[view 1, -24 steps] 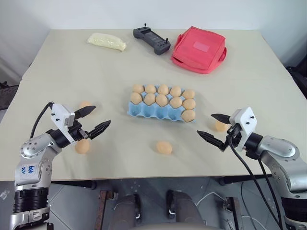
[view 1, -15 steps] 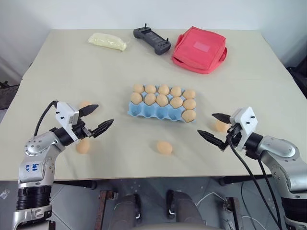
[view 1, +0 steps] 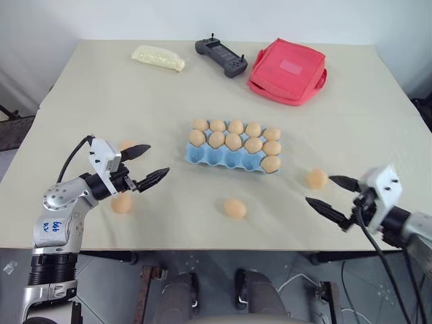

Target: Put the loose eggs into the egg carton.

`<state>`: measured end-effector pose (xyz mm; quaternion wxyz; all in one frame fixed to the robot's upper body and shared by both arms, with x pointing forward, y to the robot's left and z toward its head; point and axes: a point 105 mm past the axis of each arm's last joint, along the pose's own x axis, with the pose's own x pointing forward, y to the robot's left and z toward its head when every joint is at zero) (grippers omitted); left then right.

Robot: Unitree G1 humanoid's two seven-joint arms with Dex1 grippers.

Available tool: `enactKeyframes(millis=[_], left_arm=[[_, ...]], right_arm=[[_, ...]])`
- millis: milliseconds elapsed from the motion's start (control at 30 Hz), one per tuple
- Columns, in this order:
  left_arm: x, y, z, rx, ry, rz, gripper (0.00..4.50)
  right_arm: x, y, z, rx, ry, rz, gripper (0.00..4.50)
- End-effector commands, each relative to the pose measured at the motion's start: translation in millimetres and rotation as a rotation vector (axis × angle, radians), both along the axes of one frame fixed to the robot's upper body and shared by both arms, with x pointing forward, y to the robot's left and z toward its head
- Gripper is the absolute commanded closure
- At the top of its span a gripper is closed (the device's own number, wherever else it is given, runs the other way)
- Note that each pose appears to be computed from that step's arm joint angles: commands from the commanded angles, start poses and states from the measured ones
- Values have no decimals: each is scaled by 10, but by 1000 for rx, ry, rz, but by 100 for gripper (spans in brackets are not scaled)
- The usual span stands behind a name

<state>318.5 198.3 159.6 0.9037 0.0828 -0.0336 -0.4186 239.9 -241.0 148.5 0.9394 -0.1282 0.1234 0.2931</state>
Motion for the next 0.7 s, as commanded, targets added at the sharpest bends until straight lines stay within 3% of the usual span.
enactKeyframes(millis=[33, 167, 333, 700], left_arm=[[-5, -8, 69, -2, -13, -30, 4], [-16, -49, 62, -9, 0, -60, 4], [-116, -86, 41, -21, 39, -113, 4], [-340, -13, 20, -29, 75, -84, 4]], right_arm=[[-142, -57, 133, -36, -11, 10, 0], [-133, -117, 159, -33, -22, -21, 0], [114, -144, 196, 8, -58, -84, 0], [661, -67, -5, 47, 8, -90, 0]])
